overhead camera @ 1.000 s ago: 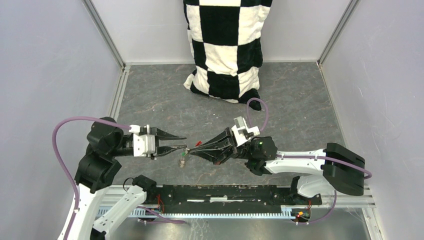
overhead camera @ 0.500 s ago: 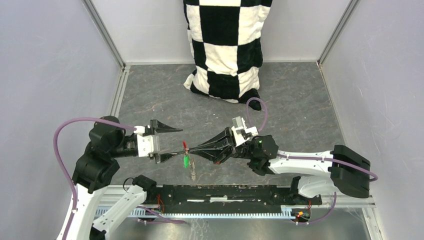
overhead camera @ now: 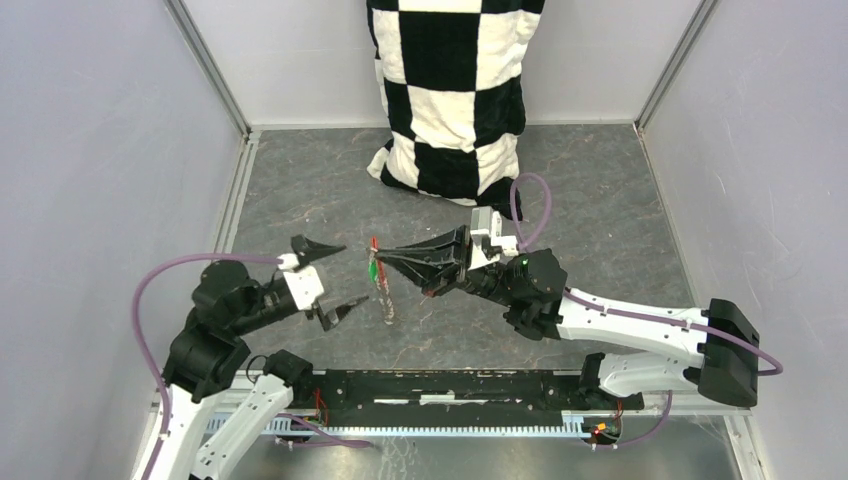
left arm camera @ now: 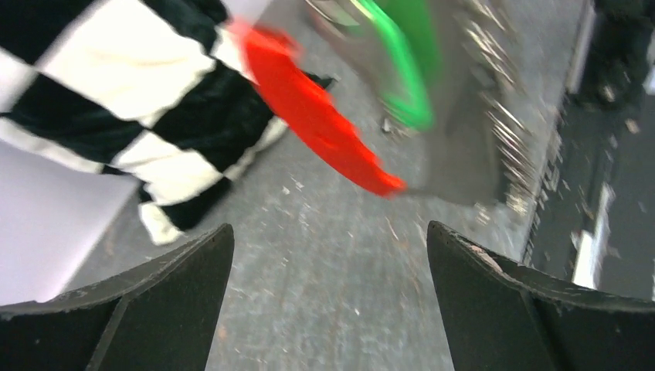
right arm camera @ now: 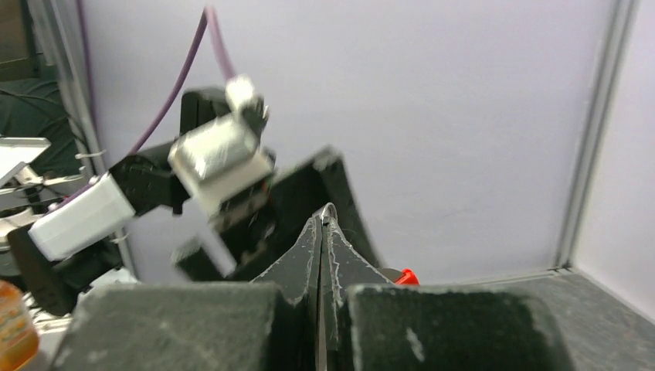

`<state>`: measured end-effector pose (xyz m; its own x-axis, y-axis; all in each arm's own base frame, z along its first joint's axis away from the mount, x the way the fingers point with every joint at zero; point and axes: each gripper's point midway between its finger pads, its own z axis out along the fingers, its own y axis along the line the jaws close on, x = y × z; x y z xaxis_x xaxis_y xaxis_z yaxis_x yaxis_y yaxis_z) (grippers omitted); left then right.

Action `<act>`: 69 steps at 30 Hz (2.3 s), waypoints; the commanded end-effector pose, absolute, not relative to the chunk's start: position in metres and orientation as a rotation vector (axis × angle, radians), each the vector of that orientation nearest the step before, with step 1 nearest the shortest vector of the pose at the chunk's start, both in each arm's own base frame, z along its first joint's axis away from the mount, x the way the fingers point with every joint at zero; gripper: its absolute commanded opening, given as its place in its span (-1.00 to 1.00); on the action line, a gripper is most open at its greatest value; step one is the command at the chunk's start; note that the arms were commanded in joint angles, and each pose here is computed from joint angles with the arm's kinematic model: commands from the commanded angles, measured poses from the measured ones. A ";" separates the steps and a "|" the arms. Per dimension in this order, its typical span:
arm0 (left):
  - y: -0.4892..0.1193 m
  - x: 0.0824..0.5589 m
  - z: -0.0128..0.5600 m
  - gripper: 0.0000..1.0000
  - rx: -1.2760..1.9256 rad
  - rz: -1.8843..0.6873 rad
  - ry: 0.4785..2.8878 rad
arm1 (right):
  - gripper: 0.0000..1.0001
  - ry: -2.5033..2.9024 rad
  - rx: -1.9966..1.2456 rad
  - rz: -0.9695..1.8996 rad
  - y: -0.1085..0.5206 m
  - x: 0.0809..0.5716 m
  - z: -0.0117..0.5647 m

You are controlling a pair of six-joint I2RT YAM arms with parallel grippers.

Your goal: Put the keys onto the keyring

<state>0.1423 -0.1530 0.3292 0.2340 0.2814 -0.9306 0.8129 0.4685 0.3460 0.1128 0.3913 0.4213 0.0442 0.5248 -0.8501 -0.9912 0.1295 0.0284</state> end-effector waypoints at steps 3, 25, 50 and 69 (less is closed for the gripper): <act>-0.175 0.096 0.268 0.96 1.366 -0.682 1.192 | -0.99 0.805 -0.592 1.229 0.381 0.133 0.470; -0.202 0.099 0.301 -0.16 1.303 -0.924 1.151 | -0.99 0.773 -0.511 1.276 0.371 0.133 0.486; -0.143 0.137 0.223 -0.96 1.991 -0.127 0.890 | 0.56 1.223 -1.098 0.723 0.318 0.139 0.373; -0.135 0.155 0.221 -0.95 2.195 -0.012 0.786 | 0.96 1.290 -1.411 1.035 0.414 0.104 0.305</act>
